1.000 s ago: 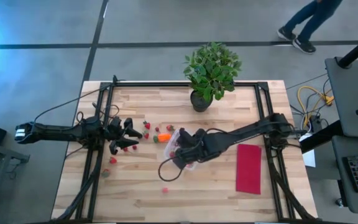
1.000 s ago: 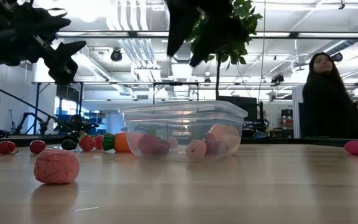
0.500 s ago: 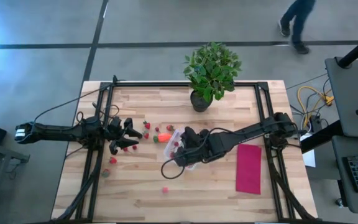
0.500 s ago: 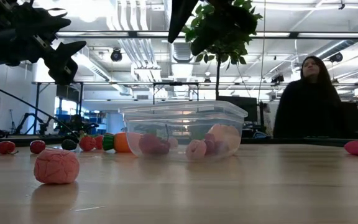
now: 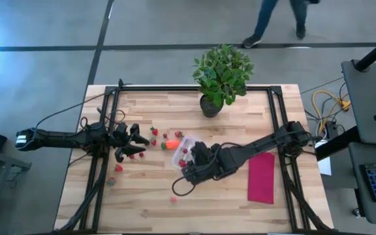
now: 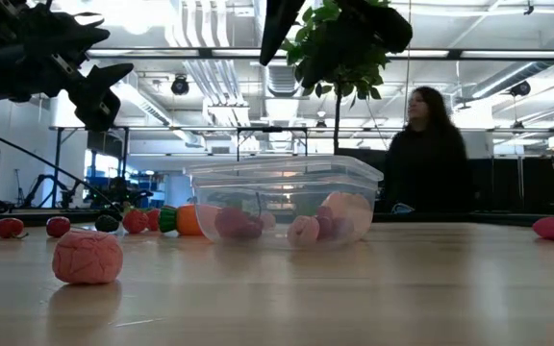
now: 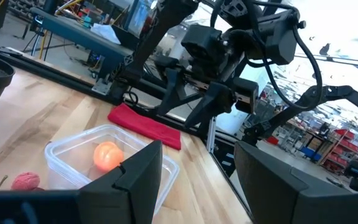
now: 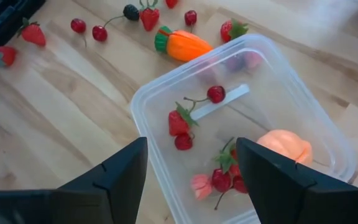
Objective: Pick and placing Produce into tupperware
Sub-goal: Adjust the transparent bin
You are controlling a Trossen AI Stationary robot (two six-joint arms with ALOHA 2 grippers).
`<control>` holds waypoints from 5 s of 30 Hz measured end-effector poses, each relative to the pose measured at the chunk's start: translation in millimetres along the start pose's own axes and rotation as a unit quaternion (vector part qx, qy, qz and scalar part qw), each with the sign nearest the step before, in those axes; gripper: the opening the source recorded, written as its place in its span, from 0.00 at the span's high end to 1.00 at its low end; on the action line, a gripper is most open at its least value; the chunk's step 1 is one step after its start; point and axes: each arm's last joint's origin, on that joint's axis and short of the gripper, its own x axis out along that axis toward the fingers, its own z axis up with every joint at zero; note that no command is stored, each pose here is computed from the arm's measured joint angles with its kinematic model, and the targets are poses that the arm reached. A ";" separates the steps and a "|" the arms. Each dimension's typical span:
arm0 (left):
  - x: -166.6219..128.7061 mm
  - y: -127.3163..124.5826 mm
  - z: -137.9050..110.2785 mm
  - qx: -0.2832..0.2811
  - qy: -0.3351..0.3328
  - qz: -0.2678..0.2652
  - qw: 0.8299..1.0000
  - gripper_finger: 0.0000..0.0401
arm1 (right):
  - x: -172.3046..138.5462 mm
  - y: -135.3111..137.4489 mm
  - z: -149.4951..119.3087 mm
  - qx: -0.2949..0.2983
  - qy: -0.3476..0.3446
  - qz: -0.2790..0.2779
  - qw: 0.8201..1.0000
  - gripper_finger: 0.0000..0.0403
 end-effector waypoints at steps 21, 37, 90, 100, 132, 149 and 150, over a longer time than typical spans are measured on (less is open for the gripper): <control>0.0 0.0 -0.1 0.000 0.000 0.000 1.000 0.53 | -23.9 5.5 -20.6 -0.046 0.031 0.027 0.998 0.42; -0.4 2.5 4.3 -0.141 -0.052 0.053 0.987 0.53 | -57.8 -12.6 -37.6 -0.215 -0.007 0.230 0.949 0.42; 69.4 -37.1 115.3 0.092 0.130 0.061 0.985 0.53 | -44.7 -300.9 -51.6 -0.096 -0.297 0.300 0.902 0.42; 128.7 3.3 114.2 0.012 0.325 0.168 0.930 0.53 | -40.5 -316.3 -65.0 -0.086 -0.330 0.320 0.884 0.42; 158.1 56.3 77.6 0.222 0.548 0.071 0.803 0.53 | -14.2 -322.9 -83.5 -0.055 -0.305 0.326 0.893 0.42; 202.7 55.1 35.7 0.178 0.580 0.057 0.793 0.53 | -14.4 -322.8 -83.3 -0.055 -0.305 0.326 0.893 0.42; 205.9 49.8 35.6 0.185 0.573 0.050 0.797 0.53 | -14.4 -322.8 -83.4 -0.055 -0.305 0.326 0.893 0.42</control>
